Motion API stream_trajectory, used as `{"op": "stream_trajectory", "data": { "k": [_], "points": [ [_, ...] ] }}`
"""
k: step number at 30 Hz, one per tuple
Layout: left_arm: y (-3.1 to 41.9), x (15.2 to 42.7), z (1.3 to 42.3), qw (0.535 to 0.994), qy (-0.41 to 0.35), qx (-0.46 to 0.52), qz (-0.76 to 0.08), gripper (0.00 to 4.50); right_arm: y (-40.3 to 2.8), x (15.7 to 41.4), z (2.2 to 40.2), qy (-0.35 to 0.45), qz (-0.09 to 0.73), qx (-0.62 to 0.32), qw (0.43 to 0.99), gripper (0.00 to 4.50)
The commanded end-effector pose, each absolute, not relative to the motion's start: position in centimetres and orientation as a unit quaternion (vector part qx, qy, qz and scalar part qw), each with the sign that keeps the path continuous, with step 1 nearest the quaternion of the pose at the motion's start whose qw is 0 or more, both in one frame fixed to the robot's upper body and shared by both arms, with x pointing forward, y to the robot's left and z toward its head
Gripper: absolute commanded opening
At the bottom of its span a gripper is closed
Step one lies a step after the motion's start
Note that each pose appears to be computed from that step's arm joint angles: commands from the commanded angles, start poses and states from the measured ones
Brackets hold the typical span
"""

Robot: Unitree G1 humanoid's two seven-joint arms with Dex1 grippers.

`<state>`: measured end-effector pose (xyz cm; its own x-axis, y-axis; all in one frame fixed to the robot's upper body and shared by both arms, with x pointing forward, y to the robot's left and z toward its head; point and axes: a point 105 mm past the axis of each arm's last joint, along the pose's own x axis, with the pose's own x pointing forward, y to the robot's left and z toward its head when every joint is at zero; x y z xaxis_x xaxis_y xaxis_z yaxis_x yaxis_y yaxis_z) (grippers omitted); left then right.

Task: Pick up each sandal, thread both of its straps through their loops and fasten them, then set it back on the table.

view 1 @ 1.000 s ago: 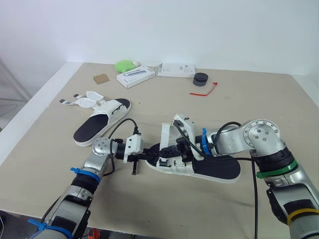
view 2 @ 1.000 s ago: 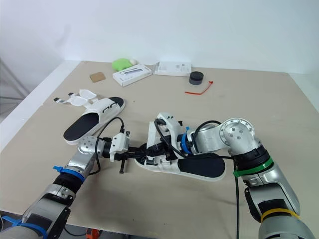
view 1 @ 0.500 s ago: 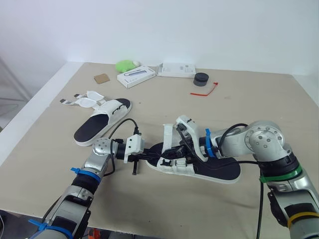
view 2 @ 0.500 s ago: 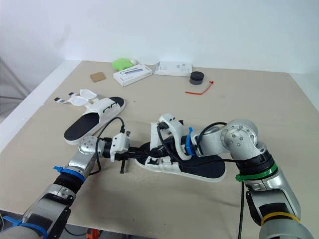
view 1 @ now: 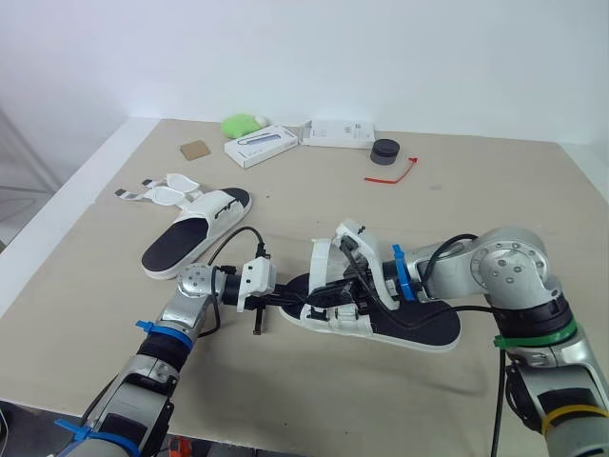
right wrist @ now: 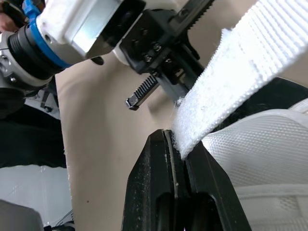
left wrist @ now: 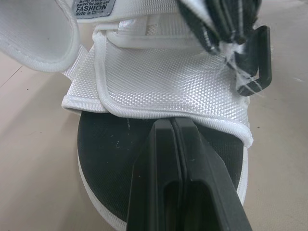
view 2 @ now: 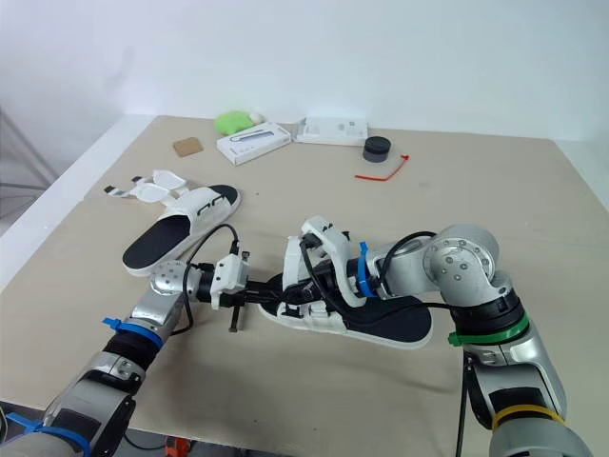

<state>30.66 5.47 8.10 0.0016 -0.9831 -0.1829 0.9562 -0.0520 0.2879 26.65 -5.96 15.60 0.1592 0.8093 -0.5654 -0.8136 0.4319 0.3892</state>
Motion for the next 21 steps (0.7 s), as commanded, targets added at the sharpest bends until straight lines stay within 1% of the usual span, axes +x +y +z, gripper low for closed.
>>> {"op": "stream_trajectory", "data": {
  "k": [1,6,9,14,19,21],
  "points": [
    [6.3,28.0,1.8,0.661,0.096,0.153,-0.728,0.0,-5.6,25.8,15.8,0.365,0.552,-0.011,0.749,0.01],
    [6.2,27.9,1.8,0.661,0.096,0.151,-0.728,0.0,-5.4,25.9,15.7,0.355,0.552,-0.024,0.754,0.01],
    [6.2,27.9,1.8,0.662,0.096,0.151,-0.728,0.0,-5.4,25.6,15.3,0.36,0.555,-0.038,0.749,0.01],
    [6.1,27.9,1.8,0.663,0.096,0.149,-0.728,0.0,-6.3,25.3,13.2,0.377,0.533,-0.114,0.748,0.01],
    [6.1,27.8,1.7,0.663,0.097,0.147,-0.728,0.0,-6.6,24.1,12.3,0.411,0.553,-0.127,0.713,0.01],
    [6.1,27.7,1.6,0.662,0.098,0.147,-0.728,0.0,-6.8,24.2,12.1,0.421,0.55,-0.125,0.71,0.01]
  ]
}}
